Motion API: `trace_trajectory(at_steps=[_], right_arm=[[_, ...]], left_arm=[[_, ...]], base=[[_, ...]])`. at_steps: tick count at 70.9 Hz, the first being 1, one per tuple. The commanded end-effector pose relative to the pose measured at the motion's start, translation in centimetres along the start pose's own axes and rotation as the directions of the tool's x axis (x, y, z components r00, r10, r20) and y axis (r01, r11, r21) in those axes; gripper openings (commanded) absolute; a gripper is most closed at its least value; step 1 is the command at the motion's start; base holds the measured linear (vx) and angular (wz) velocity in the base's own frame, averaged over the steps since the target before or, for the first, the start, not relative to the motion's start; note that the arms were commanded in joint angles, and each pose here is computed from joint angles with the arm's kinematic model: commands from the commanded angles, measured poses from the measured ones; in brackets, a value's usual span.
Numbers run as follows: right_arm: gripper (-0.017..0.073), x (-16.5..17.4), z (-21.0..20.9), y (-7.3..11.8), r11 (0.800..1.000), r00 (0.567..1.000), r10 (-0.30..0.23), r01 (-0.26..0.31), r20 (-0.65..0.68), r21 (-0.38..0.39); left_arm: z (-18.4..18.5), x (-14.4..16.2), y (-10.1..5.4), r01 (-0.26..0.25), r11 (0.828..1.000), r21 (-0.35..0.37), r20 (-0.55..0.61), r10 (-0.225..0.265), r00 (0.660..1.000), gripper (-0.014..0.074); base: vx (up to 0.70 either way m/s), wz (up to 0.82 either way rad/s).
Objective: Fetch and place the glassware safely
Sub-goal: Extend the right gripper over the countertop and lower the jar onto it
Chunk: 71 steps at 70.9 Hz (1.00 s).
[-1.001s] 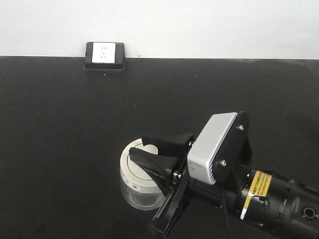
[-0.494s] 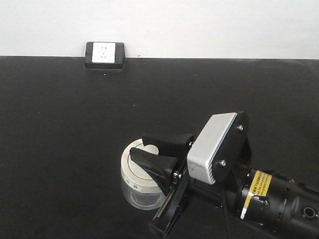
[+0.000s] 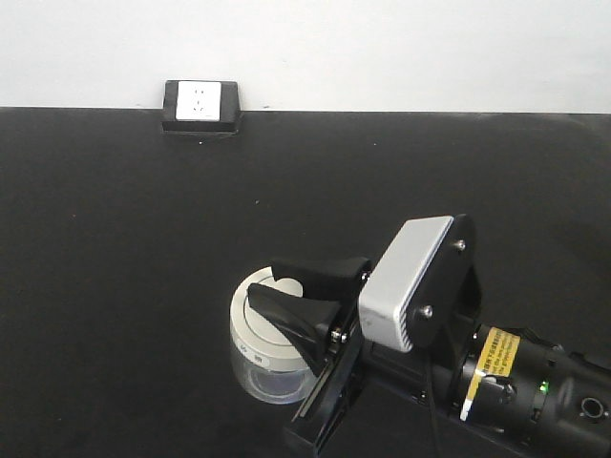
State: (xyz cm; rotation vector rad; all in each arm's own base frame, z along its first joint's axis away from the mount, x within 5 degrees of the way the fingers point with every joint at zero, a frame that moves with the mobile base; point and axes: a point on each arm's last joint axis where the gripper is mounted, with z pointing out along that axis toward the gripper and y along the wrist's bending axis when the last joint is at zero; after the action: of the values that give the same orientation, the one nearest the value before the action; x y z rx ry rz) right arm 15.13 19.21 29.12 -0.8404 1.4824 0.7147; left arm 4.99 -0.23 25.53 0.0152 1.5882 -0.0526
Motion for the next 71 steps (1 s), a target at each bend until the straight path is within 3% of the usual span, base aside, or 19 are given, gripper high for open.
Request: trace_trajectory(at_steps=[1,7,15,29,39,54,62,71], right_arm=[[-0.0003,-2.6,-0.3,-0.2,0.998,0.983,0.066,-0.067,0.170,0.002],[-0.0003,-2.8,-0.3,-0.4,0.996,0.979,0.086,-0.092,0.183,0.023],[-0.0001,-2.8,-0.3,-0.6,0.998,0.982,0.024,-0.034,0.187,0.051],[-0.0001,-2.2,0.0,-1.7,0.993,0.987,0.022,-0.039,0.157,0.112],[-0.0001,-1.6,0.0,-4.2,0.977,0.991,0.020,-0.048,0.134,0.207],[-0.0001,-0.2,-0.6,-8.8,0.937,0.995,0.027,-0.060,0.099,0.344],[-0.0001,0.7,-0.7,-10.8,0.930,0.994,0.032,-0.068,0.105,0.361],[-0.0001,2.2,-0.6,-12.8,0.945,0.992,0.038,-0.073,0.117,0.318]], left_arm=[[-0.1,-1.5,-0.1,0.013,1.000,0.011,0.088,-0.014,0.996,-0.0007],[-0.1,-1.5,-0.1,0.013,1.000,0.011,0.088,-0.014,0.996,-0.0007],[-0.1,-1.5,-0.1,0.013,1.000,0.011,0.088,-0.014,0.996,-0.0007],[-0.1,-1.5,-0.1,0.013,1.000,0.011,0.088,-0.014,0.996,-0.0007],[-0.1,-1.5,-0.1,0.013,1.000,0.011,0.088,-0.014,0.996,-0.0007],[-0.1,-1.5,-0.1,0.013,1.000,0.011,0.088,-0.014,0.996,-0.0007],[-0.1,-1.5,-0.1,0.013,1.000,0.011,0.088,-0.014,0.996,-0.0007],[-0.1,-1.5,-0.1,0.013,1.000,0.011,0.088,-0.014,0.996,-0.0007]], base=[[0.00,0.00],[0.00,0.00],[0.00,0.00],[0.00,0.00],[0.00,0.00],[0.00,0.00],[0.00,0.00],[0.00,0.00]])
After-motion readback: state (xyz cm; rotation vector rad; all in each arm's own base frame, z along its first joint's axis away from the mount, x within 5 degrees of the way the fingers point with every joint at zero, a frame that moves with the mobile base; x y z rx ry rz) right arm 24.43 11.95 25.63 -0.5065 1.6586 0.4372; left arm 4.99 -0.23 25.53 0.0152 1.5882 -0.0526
